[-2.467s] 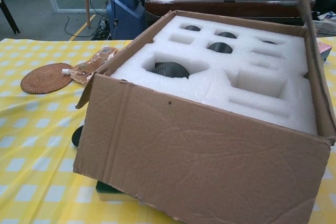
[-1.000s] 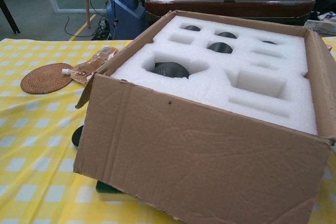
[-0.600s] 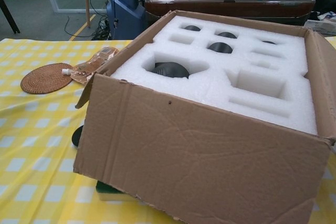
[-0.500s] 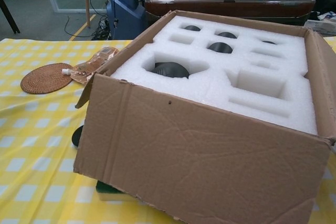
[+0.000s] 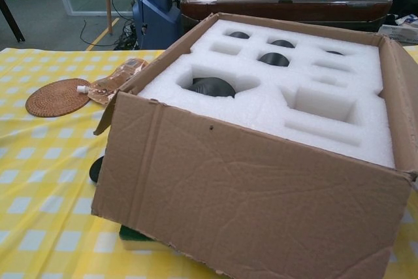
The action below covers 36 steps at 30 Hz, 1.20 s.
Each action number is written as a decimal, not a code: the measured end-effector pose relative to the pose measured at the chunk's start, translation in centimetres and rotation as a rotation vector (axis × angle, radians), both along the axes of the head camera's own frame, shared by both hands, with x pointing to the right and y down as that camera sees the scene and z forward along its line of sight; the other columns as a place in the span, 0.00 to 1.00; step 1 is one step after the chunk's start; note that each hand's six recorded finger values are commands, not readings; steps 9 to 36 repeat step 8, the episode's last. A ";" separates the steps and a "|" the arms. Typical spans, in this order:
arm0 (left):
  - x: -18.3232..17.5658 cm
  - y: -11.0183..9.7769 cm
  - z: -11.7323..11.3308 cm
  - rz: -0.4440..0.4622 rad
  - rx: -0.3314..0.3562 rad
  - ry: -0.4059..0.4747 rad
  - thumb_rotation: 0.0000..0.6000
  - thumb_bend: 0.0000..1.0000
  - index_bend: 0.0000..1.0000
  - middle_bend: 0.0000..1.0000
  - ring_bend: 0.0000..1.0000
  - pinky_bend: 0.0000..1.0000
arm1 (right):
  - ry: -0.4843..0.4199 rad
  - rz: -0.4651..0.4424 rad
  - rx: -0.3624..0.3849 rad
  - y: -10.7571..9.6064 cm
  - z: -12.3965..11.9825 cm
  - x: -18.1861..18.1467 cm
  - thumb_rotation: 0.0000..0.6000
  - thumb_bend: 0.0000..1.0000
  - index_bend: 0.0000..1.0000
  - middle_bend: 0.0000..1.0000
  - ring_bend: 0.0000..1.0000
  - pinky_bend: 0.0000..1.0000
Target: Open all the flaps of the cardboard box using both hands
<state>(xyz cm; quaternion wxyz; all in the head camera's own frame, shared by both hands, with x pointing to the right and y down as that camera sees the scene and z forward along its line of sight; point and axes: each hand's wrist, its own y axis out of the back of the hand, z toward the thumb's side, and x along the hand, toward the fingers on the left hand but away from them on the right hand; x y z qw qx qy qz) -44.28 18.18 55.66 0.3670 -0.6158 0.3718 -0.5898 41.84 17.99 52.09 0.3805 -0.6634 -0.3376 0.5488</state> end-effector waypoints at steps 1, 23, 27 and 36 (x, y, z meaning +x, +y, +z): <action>-0.2 0.4 -0.1 -0.008 0.004 -0.002 0.84 0.35 0.32 0.19 0.09 0.00 | 0.001 -0.002 0.008 0.2 0.0 0.1 1.00 0.52 0.14 0.21 0.22 0.33; -1.2 2.8 -0.5 -0.053 0.030 0.004 0.82 0.35 0.32 0.19 0.09 0.00 | -0.001 -0.023 0.032 1.2 0.6 0.4 1.00 0.50 0.14 0.21 0.22 0.33; -1.2 2.8 -0.5 -0.053 0.030 0.004 0.82 0.35 0.32 0.19 0.09 0.00 | -0.001 -0.023 0.032 1.2 0.6 0.4 1.00 0.50 0.14 0.21 0.22 0.33; -1.2 2.8 -0.5 -0.053 0.030 0.004 0.82 0.35 0.32 0.19 0.09 0.00 | -0.001 -0.023 0.032 1.2 0.6 0.4 1.00 0.50 0.14 0.21 0.22 0.33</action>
